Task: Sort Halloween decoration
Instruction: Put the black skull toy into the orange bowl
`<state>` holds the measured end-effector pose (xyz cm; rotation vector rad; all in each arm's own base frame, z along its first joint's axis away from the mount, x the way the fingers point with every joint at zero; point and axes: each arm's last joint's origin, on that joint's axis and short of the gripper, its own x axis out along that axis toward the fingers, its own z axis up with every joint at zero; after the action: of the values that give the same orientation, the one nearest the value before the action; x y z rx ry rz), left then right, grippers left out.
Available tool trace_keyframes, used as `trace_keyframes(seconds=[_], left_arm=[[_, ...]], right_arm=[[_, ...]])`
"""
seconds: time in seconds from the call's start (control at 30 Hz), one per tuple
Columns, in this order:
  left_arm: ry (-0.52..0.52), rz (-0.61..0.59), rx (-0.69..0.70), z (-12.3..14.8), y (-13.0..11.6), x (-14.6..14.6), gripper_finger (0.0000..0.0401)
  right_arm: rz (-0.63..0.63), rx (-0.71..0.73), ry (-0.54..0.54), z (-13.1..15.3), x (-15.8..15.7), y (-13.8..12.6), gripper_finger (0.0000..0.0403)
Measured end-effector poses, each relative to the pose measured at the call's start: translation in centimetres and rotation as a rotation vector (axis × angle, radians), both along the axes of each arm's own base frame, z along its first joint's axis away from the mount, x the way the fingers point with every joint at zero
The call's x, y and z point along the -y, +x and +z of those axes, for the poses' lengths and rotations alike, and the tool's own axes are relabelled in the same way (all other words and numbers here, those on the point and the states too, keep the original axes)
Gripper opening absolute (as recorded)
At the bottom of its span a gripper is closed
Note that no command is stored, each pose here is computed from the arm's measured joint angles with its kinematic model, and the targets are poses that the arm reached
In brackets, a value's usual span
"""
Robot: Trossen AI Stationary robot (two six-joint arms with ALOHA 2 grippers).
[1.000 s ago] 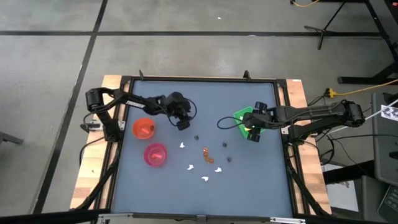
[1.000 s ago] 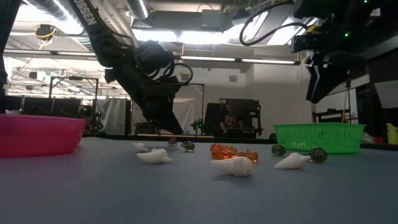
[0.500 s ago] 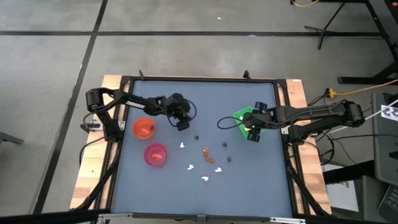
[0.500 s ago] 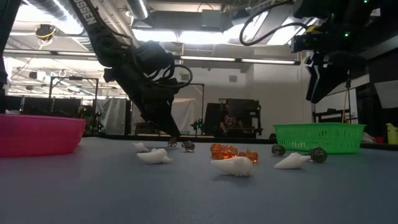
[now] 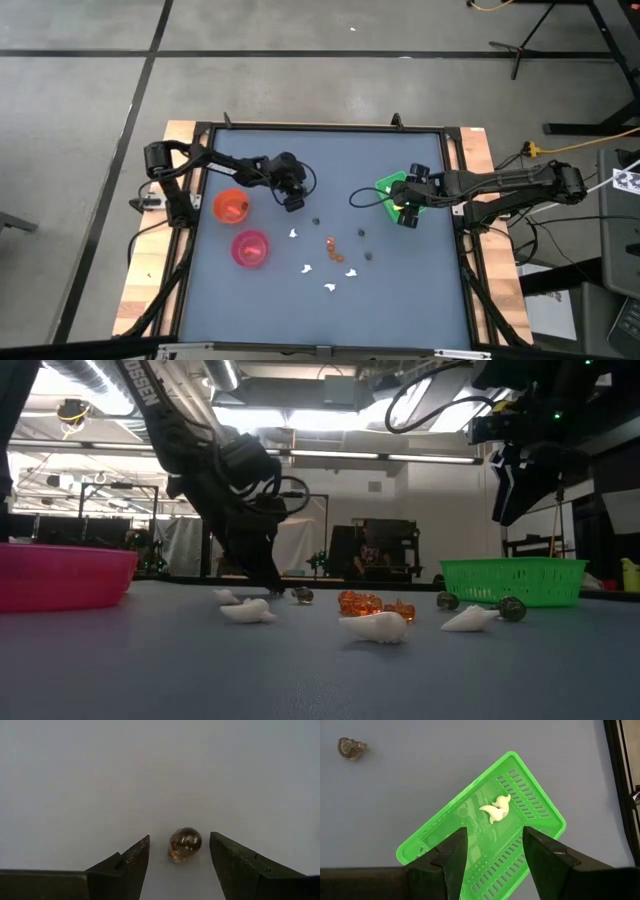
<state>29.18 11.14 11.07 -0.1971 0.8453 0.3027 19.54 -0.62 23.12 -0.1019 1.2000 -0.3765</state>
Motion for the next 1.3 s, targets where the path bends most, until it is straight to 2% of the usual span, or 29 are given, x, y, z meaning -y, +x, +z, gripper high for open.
trace_keyframes(seconds=[0.37, 0.93, 1.1, 1.3], left_arm=[[-0.002, 0.0, -0.006, -0.45, 0.12, -0.05, 0.0189], [-0.008, -0.001, -0.006, -0.51, 0.12, -0.01, 0.0077], [-0.005, 0.002, -0.007, -0.5, 0.11, -0.03, 0.0061], [-0.005, 0.002, -0.008, -0.51, 0.1, -0.03, 0.0061]], right_arm=[[0.0, 0.0, 0.0, 0.0, 0.0, 0.0, 0.0191], [0.0, 0.0, 0.0, 0.0, 0.0, 0.0, 0.0191], [0.0, 0.0, 0.0, 0.0, 0.0, 0.0, 0.0191], [0.0, 0.001, 0.0, 0.0, 0.0, 0.0, 0.0191]])
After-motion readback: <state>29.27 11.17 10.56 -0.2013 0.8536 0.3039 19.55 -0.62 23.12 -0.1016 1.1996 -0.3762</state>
